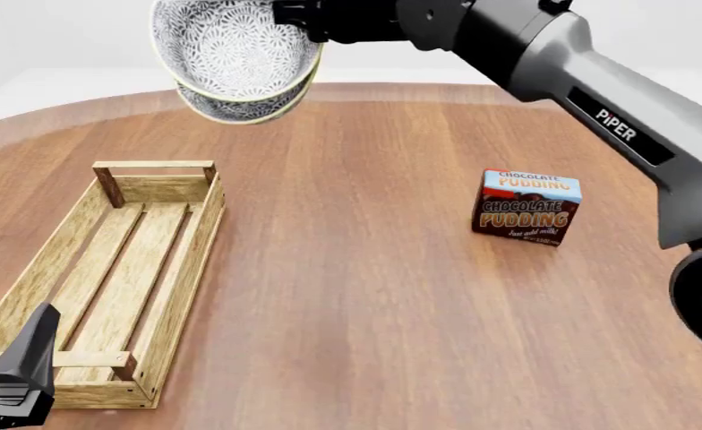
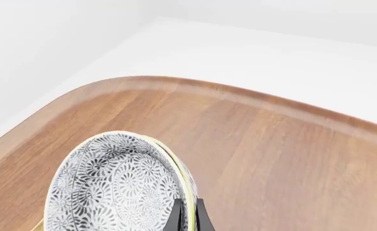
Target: Stack the left bowl on the right bowl and place them in the tray.
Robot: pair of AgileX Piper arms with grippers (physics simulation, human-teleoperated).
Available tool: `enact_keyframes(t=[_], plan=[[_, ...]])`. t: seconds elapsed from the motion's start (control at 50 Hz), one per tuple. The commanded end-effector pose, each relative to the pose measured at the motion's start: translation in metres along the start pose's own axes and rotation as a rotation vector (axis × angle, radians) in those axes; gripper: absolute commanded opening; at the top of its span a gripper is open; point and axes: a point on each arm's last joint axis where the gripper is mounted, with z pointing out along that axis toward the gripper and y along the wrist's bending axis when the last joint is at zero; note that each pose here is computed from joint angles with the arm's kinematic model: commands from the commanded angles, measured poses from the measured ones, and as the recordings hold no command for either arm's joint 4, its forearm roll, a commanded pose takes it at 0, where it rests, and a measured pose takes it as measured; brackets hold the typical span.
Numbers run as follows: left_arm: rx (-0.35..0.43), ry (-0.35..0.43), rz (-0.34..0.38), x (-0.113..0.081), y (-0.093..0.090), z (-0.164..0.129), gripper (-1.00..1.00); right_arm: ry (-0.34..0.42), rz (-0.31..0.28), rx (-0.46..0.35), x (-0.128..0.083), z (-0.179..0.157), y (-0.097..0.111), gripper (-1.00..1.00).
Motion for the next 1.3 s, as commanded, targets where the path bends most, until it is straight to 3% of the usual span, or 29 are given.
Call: enact_keyframes(t=[0.02, 0.44, 0.9, 1.3], plan=[[0.0, 0.0, 0.0, 0.0, 0.0, 0.0, 1.0, -0.028, 0.021, -0.038, -0.008, 0.015, 0.015, -1.0], [0.0, 0.0, 0.0, 0.0, 0.0, 0.0, 1.0, -0.035, -0.008, -0.098, -0.006, 0.048, 0.048, -1.0], [0.0, 0.0, 0.0, 0.0, 0.0, 0.0, 1.0, -0.019, 0.002, -0.16, 0.03, 0.079, 0.081, -1.0], [0.0, 0.0, 0.0, 0.0, 0.0, 0.0, 1.0, -0.036, 0.016, -0.204, 0.043, 0.087, 0.103, -1.0]])
